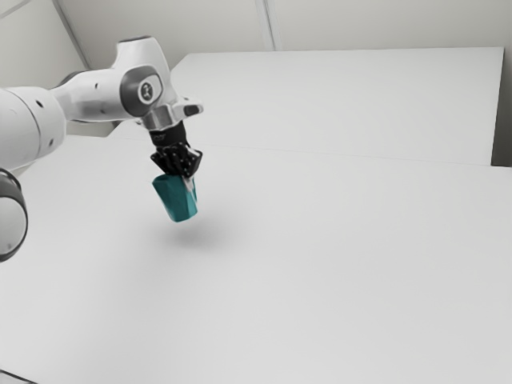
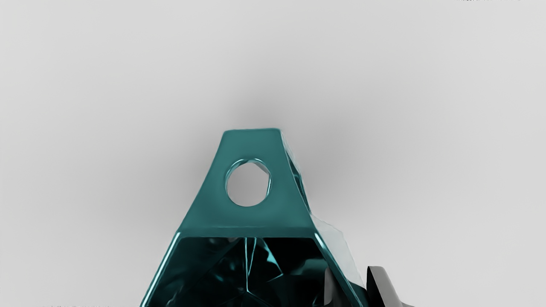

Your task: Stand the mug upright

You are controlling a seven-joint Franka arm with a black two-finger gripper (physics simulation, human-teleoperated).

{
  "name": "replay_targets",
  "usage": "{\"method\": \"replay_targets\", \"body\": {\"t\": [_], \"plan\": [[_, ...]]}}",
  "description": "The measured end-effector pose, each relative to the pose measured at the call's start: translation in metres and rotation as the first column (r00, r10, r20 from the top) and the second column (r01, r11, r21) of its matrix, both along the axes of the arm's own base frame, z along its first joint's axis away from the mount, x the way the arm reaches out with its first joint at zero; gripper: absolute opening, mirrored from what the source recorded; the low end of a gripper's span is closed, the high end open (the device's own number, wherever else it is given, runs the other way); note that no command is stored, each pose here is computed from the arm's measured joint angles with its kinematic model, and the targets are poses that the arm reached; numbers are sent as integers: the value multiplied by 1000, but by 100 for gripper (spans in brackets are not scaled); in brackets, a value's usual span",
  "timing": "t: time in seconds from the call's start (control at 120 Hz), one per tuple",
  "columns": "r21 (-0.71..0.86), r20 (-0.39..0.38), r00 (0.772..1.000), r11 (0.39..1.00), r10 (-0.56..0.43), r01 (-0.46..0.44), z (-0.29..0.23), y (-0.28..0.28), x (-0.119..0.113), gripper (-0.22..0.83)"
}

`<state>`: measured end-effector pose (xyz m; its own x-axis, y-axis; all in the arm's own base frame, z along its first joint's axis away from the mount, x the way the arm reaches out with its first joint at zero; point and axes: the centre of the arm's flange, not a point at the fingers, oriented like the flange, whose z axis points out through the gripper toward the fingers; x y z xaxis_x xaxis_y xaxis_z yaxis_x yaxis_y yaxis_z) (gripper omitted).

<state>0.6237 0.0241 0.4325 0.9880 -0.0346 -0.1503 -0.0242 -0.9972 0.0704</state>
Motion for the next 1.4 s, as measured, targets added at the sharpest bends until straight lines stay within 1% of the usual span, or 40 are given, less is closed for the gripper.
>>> {"method": "replay_targets", "body": {"t": [0.225,0.358,0.592,0.917,1.258,1.317,1.4], "plan": [[81,9,998,995,60,-61,-6,-19,-2,-16],[121,13,995,988,96,-97,-19,-26,-8,-16],[195,64,989,971,131,-142,-37,-42,-12,-16],[227,119,973,949,196,-219,-60,-66,-19,-16],[235,160,949,923,272,-304,-74,-74,-23,-16],[233,163,945,919,284,-317,-77,-75,-24,-10],[226,170,939,916,298,-332,-77,-79,-24,7]]}}
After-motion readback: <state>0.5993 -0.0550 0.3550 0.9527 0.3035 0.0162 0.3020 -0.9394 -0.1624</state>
